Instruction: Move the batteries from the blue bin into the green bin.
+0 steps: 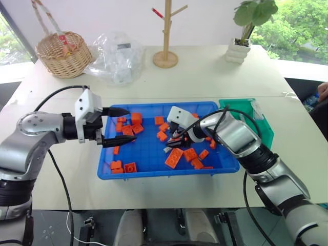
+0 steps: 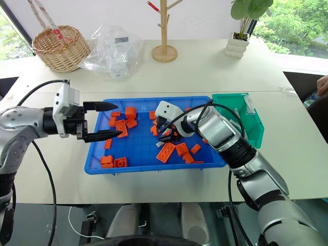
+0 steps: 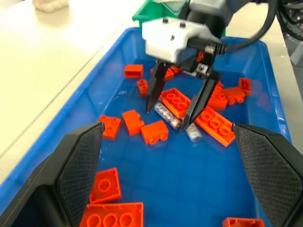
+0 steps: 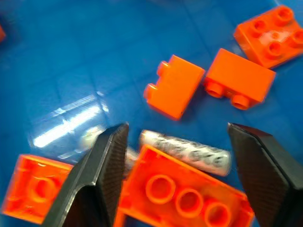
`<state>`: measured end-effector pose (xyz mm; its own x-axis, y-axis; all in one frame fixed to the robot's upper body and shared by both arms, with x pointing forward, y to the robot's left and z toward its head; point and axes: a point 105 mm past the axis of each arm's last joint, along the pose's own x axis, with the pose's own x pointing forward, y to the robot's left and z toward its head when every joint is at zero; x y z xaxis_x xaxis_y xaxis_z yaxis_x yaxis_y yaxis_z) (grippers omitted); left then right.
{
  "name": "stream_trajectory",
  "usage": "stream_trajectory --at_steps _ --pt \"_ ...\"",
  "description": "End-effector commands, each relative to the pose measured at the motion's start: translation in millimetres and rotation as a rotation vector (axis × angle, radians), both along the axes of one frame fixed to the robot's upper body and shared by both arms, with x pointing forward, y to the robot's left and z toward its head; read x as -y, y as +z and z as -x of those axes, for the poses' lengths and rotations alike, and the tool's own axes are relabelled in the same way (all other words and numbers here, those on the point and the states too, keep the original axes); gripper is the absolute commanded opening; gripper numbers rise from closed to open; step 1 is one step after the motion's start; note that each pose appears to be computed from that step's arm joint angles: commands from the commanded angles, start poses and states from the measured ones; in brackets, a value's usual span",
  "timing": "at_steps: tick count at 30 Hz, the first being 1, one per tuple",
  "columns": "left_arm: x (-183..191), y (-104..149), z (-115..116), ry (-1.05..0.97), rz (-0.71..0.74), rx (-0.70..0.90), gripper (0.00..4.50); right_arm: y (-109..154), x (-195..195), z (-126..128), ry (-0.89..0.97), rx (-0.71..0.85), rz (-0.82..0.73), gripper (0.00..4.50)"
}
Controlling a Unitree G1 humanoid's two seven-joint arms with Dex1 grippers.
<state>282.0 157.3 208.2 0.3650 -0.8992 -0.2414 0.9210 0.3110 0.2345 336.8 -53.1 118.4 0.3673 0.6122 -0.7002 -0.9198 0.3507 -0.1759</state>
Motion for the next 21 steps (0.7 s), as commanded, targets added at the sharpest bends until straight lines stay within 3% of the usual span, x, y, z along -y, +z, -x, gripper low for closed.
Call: stream_trajectory --at_steps 1,15,19,21 --pt "1.3 7.1 0.2 -0.009 0.0 0.04 4.5 1.5 4.0 -7.9 0.009 0.063 0.038 3.37" --pt "1.1 4.4 0.1 0.001 0.006 0.043 4.5 2.4 7.4 -6.7 0.027 0.049 0.028 3.37" --pt "1.4 4.6 -0.7 0.0 0.008 0.044 4.5 4.5 4.3 -4.4 0.032 0.046 0.009 2.19" --pt "1.8 4.6 -1.3 -0.004 0.008 0.043 4.5 9.3 2.1 -2.5 0.029 0.037 -0.015 2.2"
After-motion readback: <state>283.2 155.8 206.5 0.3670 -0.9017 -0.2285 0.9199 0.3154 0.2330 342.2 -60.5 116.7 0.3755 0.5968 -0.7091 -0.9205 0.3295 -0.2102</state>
